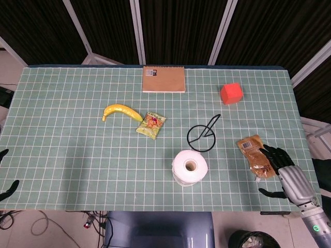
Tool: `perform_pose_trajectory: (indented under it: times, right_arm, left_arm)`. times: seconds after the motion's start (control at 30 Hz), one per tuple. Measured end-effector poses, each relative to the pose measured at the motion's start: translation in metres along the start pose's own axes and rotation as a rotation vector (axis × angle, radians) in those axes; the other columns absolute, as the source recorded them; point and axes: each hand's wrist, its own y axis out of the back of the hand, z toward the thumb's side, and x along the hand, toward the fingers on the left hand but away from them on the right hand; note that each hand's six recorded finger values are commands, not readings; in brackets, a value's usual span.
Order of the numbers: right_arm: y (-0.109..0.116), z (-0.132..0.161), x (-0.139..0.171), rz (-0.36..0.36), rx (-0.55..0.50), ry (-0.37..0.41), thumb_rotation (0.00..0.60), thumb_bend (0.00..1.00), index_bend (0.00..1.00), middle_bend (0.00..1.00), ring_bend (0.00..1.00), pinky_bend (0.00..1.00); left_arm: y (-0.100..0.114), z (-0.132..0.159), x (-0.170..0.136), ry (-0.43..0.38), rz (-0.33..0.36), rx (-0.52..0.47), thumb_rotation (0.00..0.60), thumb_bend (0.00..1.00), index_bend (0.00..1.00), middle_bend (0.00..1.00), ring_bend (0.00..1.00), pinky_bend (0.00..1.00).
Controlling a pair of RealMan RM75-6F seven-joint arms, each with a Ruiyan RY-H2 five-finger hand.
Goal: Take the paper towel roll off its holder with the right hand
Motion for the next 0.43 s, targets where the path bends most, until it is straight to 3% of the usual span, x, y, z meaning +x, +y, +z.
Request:
perform_pose_trajectory:
  times: [0.1, 0.2, 0.43]
  right_arm:
    - [0.008, -0.004, 0.012, -0.097, 0.217, -0.026, 0.6, 0.0, 0.0, 0.0, 0.0, 0.0]
    - [0.013, -0.008, 0.026, -0.2, 0.364, -0.064, 0.6, 0.0, 0.0, 0.0, 0.0, 0.0]
    - [0.012, -0.012, 0.037, -0.266, 0.414, -0.108, 0.6, 0.0, 0.0, 0.0, 0.0, 0.0]
  left_arm:
    - [-0.001, 0.001, 0.0, -0.005, -0.002, 0.003, 0.6, 0.22, 0.14, 0.0, 0.0, 0.03]
    - [-0.003, 0.003, 0.0, -0.011, -0.005, 0.011, 0.6, 0.22, 0.14, 0.0, 0.0, 0.04]
    - [-0.009, 0.007, 0.002, -0.028, -0.025, 0.02, 0.6, 0.22, 0.14, 0.0, 0.0, 0.04]
